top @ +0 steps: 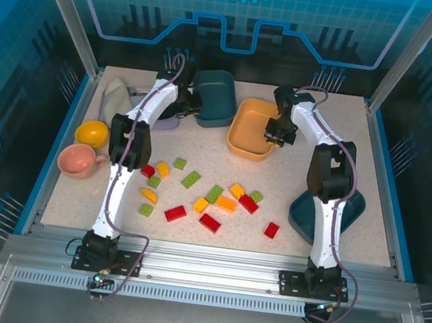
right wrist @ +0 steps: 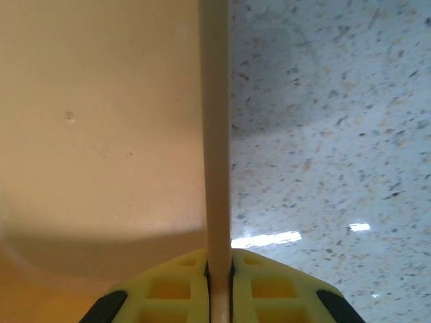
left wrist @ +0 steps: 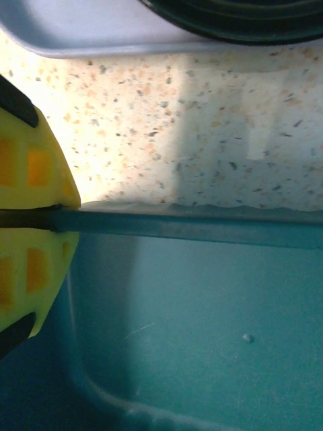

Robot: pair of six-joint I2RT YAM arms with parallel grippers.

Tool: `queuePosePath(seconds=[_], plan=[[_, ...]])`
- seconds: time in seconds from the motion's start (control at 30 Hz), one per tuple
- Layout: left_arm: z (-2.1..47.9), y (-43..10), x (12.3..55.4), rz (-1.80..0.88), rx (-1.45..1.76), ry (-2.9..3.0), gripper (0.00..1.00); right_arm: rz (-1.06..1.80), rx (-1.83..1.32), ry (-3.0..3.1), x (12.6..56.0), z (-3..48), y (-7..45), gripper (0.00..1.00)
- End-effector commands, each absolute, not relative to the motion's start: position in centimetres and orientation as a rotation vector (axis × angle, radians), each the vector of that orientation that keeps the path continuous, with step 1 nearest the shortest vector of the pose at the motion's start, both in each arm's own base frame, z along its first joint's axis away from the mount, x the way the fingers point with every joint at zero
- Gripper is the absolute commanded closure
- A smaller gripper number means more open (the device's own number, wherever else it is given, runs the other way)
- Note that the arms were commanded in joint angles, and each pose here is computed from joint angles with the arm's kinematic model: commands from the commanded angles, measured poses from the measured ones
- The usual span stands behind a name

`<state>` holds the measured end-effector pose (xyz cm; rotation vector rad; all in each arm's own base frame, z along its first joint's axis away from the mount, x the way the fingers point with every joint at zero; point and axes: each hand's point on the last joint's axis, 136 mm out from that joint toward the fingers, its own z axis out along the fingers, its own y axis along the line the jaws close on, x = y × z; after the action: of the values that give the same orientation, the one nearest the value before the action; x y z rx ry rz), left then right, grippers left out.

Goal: Sort the legos into containers by color

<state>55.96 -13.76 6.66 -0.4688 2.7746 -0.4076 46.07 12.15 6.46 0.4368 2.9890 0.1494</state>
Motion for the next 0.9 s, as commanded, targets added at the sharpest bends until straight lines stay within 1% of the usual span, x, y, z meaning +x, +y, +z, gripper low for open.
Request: queuePosePath(seconds=[0.0, 0.27, 0.4, 0.47, 0.57, 0.8, 0.83, 0.87], plan=[[8.8, -14.2, 53.0, -0.346, -0.366, 2.833, 1.0, 0.065, 0.355, 3.0, 45.1, 7.8, 9.9, 0.91], [9.5, -13.2, 46.2, -0.223, -0.242, 2.919, 1.0, 0.059, 0.16, 3.018, 44.5, 7.7, 8.9, 0.92], [9.5, -12.9, 43.5, -0.235, -0.187, 2.929, 1.0, 0.133, 0.093, 3.038, 44.0, 7.2, 10.0, 0.91], [9.3, -12.6, 42.8, -0.223, -0.169, 2.935, 1.0, 0.154, 0.09, 3.045, 43.7, 7.0, 10.4, 0.91], [8.9, -12.5, 42.8, -0.21, -0.151, 2.937, 1.0, 0.191, 0.109, 3.054, 43.4, 6.8, 11.1, 0.9], [9.0, -13.4, 45.6, -0.22, -0.167, 2.907, 1.0, 0.209, 0.143, 3.083, 42.7, 6.6, 12.9, 0.88], [8.9, -13.4, 45.8, -0.211, -0.162, 2.908, 1.0, 0.21, 0.156, 3.087, 42.6, 6.5, 13.0, 0.86], [8.9, -13.4, 45.9, -0.202, -0.156, 2.908, 1.0, 0.215, 0.171, 3.088, 42.5, 6.5, 13.1, 0.81]])
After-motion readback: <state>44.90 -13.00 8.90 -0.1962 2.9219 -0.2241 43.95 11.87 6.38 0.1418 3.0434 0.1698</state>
